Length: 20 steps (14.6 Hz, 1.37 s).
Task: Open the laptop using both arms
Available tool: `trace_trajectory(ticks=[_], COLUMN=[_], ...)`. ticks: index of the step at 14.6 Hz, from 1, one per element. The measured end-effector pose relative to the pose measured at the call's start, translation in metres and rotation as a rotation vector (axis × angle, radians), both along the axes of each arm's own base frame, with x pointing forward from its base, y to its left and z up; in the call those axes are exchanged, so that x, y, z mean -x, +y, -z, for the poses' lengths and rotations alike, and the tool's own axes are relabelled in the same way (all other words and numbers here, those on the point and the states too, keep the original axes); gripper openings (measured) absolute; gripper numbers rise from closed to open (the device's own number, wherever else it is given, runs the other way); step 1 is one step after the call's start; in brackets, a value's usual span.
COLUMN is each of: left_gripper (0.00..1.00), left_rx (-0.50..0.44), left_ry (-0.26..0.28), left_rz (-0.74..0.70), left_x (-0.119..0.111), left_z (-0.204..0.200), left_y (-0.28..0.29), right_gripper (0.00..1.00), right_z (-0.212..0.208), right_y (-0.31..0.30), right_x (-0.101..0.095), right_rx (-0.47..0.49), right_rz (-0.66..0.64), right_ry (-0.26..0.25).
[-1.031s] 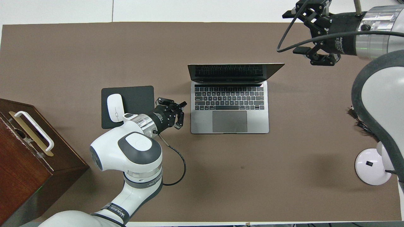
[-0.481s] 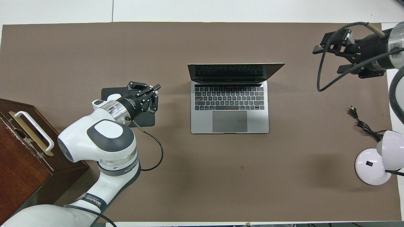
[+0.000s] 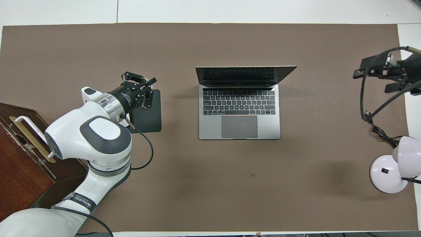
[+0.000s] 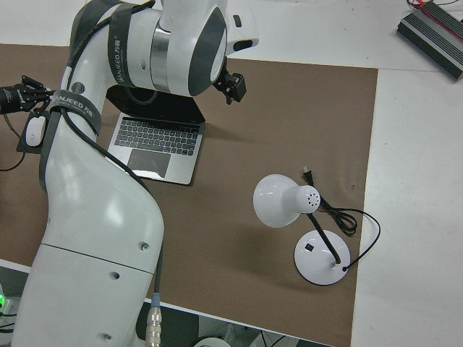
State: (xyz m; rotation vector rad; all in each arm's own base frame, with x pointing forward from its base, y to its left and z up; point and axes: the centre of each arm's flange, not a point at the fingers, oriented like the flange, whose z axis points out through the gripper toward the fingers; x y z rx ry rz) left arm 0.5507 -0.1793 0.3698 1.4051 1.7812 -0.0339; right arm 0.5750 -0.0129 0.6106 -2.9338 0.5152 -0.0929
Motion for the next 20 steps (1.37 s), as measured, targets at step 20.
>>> trace_trajectory(ticks=[20], left_gripper=[0.01], left_rx=[-0.414], left_ry=[-0.22], left_rz=[0.509], left_x=[-0.061], left_z=[-0.039], left_y=[0.116], right_gripper=[1.0], right_z=[-0.024], right_y=[-0.03], right_x=[0.048], right_rx=[0.116], right_rz=[-0.177], right_ry=[0.114])
